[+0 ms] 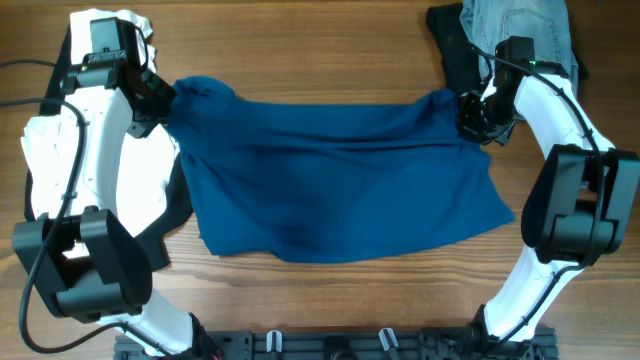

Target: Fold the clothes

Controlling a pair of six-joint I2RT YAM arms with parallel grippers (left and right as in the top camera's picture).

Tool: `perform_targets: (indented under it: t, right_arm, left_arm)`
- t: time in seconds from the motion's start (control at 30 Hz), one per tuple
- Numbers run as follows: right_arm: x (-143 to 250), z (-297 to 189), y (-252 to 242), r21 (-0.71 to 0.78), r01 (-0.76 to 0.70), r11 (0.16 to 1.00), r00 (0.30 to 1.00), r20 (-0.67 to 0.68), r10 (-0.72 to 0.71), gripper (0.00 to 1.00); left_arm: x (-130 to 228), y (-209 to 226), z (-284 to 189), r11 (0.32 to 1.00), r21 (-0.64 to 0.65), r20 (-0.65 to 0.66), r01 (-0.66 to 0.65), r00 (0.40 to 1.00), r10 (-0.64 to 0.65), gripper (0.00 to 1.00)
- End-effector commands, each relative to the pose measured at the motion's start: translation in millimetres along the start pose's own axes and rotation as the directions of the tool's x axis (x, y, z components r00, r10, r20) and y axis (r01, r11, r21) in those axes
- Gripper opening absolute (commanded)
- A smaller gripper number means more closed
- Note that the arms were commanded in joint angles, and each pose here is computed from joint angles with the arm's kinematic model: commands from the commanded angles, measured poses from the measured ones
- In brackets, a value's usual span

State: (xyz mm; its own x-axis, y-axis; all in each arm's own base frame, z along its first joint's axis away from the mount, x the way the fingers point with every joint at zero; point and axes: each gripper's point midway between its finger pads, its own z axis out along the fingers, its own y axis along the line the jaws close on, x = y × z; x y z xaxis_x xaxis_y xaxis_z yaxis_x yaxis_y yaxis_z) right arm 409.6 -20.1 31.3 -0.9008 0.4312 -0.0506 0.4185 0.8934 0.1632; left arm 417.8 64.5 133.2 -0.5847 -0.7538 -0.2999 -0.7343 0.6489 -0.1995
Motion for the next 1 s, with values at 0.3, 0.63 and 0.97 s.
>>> perform_targets:
  t: [0.3,0.63,0.97]
  right_arm:
    - [-53.8,-145.5,41.6,-0.19,0.165,0.968,0.943,0.317,-0.098,0.04]
    - [-3.3,-407.3,8.6,-0.166,0.243,0.956,0.65,0.759,-0.033,0.04]
    - [145.0,-531.6,-16.1,-0.102,0.267,0.958,0.297,0.955,0.019,0.04]
  left_arm:
    - [-47.4,-30.9,-125.2,0.98,0.139,0.219,-0.141,0.97,0.108,0.04]
    - [-48.3,-8.7,-357.9,0.901,0.355,0.601,-0.25,0.799,-0.015,0.04]
    - [50.5,112.2,-568.6,0.783,0.467,0.859,-0.411,0.42,-0.292,0.04]
